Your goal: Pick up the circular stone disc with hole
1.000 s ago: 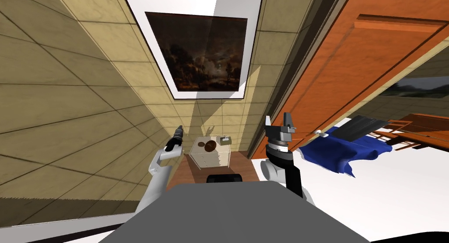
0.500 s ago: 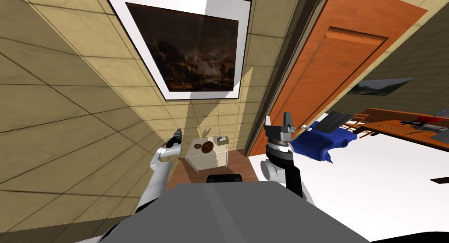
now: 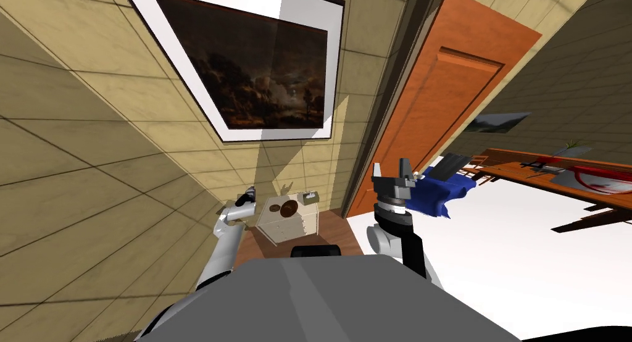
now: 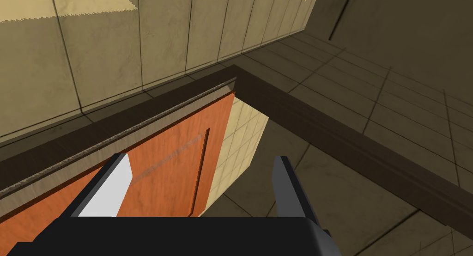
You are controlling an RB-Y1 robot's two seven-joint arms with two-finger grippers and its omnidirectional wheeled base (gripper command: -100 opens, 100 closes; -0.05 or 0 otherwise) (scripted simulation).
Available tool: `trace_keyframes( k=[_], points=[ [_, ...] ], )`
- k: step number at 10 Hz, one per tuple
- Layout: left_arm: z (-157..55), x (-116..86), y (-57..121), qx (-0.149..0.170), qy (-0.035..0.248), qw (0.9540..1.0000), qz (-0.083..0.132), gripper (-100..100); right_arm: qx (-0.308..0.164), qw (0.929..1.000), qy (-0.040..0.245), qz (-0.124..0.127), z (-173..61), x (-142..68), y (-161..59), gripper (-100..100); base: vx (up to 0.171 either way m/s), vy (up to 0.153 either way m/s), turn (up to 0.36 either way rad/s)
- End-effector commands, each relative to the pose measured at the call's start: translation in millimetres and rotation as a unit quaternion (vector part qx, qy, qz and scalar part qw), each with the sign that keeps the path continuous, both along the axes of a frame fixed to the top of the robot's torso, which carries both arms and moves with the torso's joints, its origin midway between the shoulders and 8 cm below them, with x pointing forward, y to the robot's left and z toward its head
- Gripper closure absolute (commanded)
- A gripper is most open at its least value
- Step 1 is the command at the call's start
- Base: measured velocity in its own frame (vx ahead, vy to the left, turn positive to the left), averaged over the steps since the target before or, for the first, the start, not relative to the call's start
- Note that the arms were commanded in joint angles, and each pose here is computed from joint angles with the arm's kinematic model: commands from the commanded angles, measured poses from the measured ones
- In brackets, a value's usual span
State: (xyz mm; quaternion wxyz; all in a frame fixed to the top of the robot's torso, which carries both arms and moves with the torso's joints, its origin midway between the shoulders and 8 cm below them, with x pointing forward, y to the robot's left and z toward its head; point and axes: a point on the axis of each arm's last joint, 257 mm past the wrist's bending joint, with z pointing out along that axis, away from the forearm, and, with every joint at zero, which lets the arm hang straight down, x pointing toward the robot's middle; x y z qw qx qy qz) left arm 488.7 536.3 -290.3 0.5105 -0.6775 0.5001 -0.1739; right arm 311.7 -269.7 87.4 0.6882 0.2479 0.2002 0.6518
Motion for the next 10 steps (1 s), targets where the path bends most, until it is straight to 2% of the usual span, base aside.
trace_keyframes(
  k=[1, 4, 5, 6, 7, 8, 9, 10],
  points=[
    [-15, -3, 3.2, -0.015, 0.021, 0.9996, 0.009, -100, 0.000, 1.0000, 0.000, 0.000, 0, 0, 0, 0, -0.008, 0.017, -0.118],
    [-46, -13, 11.7, -0.056, 0.066, 0.9956, 0.037, -100, 0.000, 1.0000, 0.000, 0.000, 0, 0, 0, 0, -0.009, 0.019, -0.168],
    [-59, -19, 11.1, -0.062, 0.080, 0.9940, 0.040, -100, 0.000, 1.0000, 0.000, 0.000, 0, 0, 0, 0, -0.008, 0.023, -0.095],
    [-61, -20, 11.1, -0.063, 0.082, 0.9938, 0.041, -100, 0.000, 1.0000, 0.000, 0.000, 0, 0, 0, 0, -0.002, 0.009, 0.029],
    [-73, -25, 12.4, -0.084, 0.103, 0.9897, 0.053, -100, 0.000, 1.0000, 0.000, 0.000, 0, 0, 0, 0, -0.002, 0.012, -0.188],
    [-83, -30, 11.7, -0.088, 0.112, 0.9882, 0.055, -100, 0.000, 1.0000, 0.000, 0.000, 0, 0, 0, 0, -0.001, 0.020, -0.126],
    [-95, -36, 11.4, -0.108, 0.131, 0.9832, 0.066, -100, 0.000, 1.0000, 0.000, 0.000, 0, 0, 0, 0, -0.002, 0.029, -0.192],
    [-104, -41, 10.2, -0.113, 0.141, 0.9811, 0.068, -100, 0.000, 1.0000, 0.000, 0.000, 0, 0, 0, 0, -0.003, 0.029, -0.103]
  ],
)
